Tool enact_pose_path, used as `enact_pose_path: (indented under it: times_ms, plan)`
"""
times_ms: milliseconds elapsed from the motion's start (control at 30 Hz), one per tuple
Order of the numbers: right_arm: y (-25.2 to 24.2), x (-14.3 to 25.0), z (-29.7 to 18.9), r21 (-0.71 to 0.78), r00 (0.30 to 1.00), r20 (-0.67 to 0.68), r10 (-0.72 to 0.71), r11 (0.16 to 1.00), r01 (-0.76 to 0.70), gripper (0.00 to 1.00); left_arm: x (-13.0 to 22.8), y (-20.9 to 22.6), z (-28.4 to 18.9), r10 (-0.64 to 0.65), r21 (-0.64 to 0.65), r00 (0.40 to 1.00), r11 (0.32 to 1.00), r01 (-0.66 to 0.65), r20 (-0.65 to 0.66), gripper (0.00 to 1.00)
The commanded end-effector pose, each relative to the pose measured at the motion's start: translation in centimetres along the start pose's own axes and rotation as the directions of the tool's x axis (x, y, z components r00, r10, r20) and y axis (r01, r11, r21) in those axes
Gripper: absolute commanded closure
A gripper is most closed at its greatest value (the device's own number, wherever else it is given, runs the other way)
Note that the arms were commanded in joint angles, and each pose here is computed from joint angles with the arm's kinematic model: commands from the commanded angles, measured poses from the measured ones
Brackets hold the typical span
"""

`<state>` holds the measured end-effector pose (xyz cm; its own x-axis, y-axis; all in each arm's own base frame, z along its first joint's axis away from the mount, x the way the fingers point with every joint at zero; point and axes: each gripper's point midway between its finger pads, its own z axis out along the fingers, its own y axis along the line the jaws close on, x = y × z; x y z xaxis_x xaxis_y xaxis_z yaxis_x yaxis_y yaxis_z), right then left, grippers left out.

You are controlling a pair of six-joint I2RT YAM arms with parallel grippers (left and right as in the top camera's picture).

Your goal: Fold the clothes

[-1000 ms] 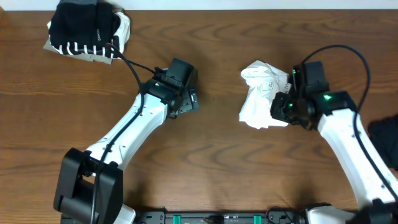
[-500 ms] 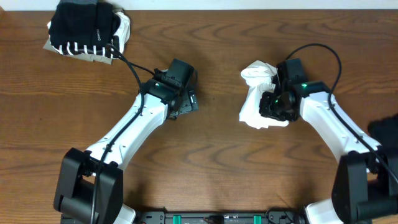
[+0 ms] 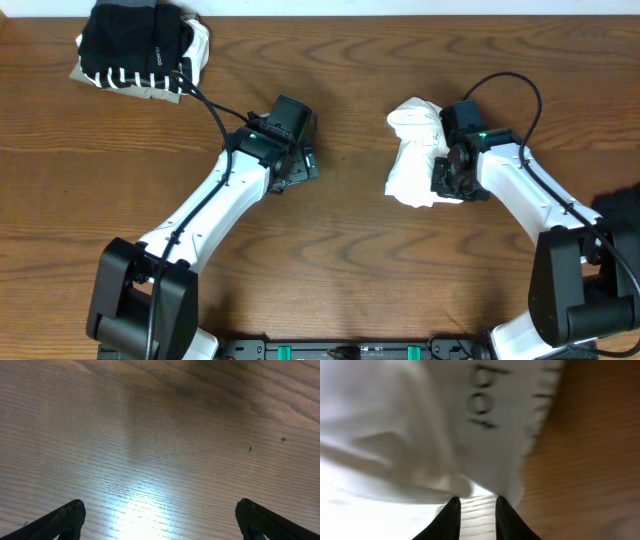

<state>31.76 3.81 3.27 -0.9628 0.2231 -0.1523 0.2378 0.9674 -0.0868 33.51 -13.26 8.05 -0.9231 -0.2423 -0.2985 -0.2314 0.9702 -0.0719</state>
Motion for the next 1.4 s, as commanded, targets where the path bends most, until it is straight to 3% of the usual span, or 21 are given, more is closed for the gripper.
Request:
enact_pose_path:
  times_ms: [0,200,267,367,500,867,1133,1367]
  plan:
    - [-1.7,-0.8,-0.4,0.092,0.999,0.035,-0.005,0.996,0.002,0.81,0.1,0.4,0.2,-0.004,-0.017,1.000,1.000,0.004,-0.001,0.02]
    - [-1.9,-3.0,-4.9,0.082,0.992,0.118,0.048,0.995,-0.058,0.82,0.1,0.4,0.2,-0.004,-0.018,1.000,1.000,0.004,-0.002,0.02]
    - [-0.7,-4.5,-7.2,0.016,0.985,0.170,-0.013,1.000,0.010,0.75,0.1,0.4,0.2,-0.004,-0.017,1.000,1.000,0.004,-0.001,0.02]
    - [3.0,-6.5,-10.4,-0.117,0.936,0.276,-0.219,0.959,0.259,0.61,0.1,0.4,0.2,-0.005,-0.016,1.000,1.000,0.005,0.000,0.02]
    - [4.3,-8.9,-11.7,-0.074,0.857,0.390,-0.337,0.916,0.394,0.46,-0.1,0.2,0.2,-0.006,-0.010,1.000,1.000,0.006,0.007,0.02]
    - [6.7,-8.3,-6.1,-0.030,0.803,0.288,-0.522,0.833,0.552,0.45,0.0,0.3,0.2,-0.005,-0.013,1.000,1.000,0.005,0.004,0.02]
    - [5.0,-8.3,-2.3,0.100,0.814,0.172,-0.554,0.832,0.546,0.46,0.0,0.3,0.2,-0.005,-0.013,1.000,1.000,0.005,0.004,0.02]
    - [5.0,-9.3,-2.0,0.134,0.813,0.198,-0.548,0.837,0.531,0.53,0.0,0.3,0.2,-0.005,-0.013,1.000,1.000,0.005,0.004,0.02]
